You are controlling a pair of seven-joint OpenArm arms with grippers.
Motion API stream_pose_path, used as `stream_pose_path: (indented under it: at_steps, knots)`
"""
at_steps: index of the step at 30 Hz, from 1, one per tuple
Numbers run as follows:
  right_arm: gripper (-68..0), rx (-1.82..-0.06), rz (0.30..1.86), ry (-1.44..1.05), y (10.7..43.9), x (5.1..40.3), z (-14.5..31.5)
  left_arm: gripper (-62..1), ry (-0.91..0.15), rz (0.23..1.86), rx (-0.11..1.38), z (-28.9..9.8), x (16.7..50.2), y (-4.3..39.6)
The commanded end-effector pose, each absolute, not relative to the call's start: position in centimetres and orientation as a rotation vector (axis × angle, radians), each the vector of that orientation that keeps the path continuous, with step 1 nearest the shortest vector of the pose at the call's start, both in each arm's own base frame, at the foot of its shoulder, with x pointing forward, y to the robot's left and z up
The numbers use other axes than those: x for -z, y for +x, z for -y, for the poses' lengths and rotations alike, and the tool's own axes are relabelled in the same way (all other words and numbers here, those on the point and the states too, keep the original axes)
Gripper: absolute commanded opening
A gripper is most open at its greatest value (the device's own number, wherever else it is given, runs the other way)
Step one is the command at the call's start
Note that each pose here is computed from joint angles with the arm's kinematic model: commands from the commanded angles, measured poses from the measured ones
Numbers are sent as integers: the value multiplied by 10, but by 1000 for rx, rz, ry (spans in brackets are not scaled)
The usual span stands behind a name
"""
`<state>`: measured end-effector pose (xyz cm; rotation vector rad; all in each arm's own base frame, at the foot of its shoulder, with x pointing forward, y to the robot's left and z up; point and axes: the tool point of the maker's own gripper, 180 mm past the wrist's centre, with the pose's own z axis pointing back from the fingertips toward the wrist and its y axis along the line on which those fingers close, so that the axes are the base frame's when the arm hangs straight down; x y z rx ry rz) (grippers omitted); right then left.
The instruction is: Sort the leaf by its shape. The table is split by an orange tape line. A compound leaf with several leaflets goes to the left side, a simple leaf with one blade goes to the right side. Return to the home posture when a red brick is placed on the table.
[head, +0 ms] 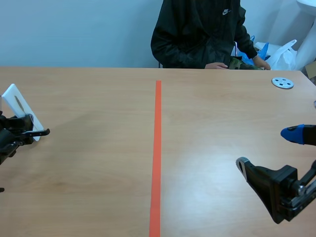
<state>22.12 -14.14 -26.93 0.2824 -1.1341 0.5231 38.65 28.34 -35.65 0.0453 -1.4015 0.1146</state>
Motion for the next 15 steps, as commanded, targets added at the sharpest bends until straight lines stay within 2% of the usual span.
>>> stream_pose_path:
  at_steps: [1, 9, 15]
  knots:
    - [4, -522, 1161, 277, 226, 262, 144, -569, 37, 1472, -117, -283, 335, 397]
    - [4, -522, 1161, 277, 226, 262, 144, -565, 36, 1464, -118, -283, 337, 397]
    - [4, -522, 1160, 277, 226, 262, 144, -517, 36, 1429, -110, -282, 343, 396]
